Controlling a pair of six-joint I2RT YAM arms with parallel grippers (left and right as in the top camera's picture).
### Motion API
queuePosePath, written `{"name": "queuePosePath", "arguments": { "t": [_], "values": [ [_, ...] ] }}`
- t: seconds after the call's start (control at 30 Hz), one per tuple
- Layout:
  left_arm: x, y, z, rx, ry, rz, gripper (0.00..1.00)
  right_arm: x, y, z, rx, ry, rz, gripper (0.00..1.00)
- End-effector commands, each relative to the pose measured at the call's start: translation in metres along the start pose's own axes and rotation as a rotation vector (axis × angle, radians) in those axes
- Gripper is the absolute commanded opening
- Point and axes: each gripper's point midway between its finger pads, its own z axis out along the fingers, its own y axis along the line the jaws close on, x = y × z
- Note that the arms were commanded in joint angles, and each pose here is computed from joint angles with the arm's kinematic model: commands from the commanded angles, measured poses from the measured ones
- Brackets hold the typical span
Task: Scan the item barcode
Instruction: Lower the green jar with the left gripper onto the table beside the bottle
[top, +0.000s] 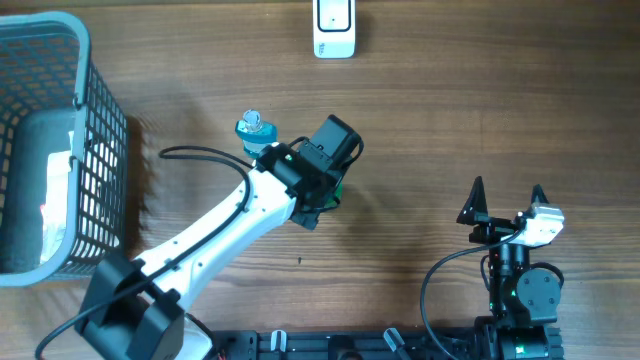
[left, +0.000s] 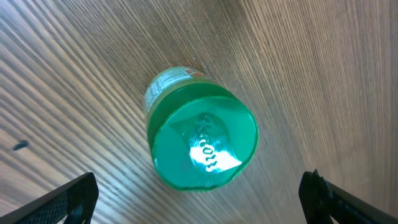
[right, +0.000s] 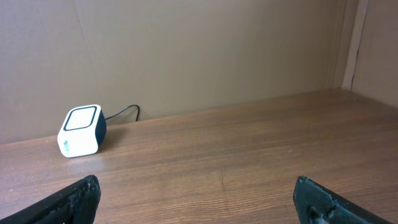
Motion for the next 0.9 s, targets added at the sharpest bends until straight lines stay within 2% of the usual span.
{"name": "queuePosePath", "arguments": {
  "t": [0.0,0.33,0.67,0.87],
  "values": [
    [0.0,0.0,0.018,-0.035,-0.016,-0.054,1.0,-0.001,0.002,0.0,-0.013,-0.006,-0.017,1.0],
    [-0.019,0.003,0.046,-0.087,-0.021,-0.113,1.0,-0.001,0.002,0.0,-0.013,-0.006,-0.016,1.0],
    [-0.001,-0.004,0.065,-0.091,0.118,-0.137,1.0,-0.001,0.002,0.0,-0.013,-0.006,-0.016,1.0],
    [0.0,-0.001,0.065,-0.107,0.121,-0.137,0.98,-0.001,0.002,0.0,-0.013,-0.006,-0.016,1.0]
  ]
}}
